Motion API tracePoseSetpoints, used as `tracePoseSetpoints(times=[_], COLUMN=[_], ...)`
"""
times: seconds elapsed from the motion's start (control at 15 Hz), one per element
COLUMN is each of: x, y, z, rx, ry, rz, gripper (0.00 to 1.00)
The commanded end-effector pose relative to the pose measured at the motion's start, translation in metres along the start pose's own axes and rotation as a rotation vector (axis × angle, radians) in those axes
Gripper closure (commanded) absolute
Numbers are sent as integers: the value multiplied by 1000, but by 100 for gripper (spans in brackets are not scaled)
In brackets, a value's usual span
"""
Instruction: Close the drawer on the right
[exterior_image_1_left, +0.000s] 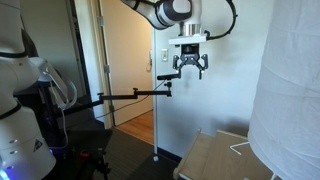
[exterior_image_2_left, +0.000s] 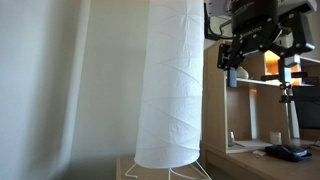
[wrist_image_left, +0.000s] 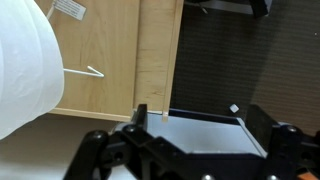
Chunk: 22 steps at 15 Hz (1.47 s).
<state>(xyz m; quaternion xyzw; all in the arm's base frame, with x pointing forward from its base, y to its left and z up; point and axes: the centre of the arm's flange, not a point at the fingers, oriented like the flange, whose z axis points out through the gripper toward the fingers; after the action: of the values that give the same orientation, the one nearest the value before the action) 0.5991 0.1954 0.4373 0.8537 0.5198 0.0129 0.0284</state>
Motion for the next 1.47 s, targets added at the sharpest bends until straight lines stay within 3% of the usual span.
tracePoseSetpoints(times=[0.0,0.87,1.4], x=[10,12,5], y=[7,-3,16], z=[4,13,47], rx=[24,17,15], ry=[6,-6,-92], rz=[-30,-23,36], gripper=[0,0,0])
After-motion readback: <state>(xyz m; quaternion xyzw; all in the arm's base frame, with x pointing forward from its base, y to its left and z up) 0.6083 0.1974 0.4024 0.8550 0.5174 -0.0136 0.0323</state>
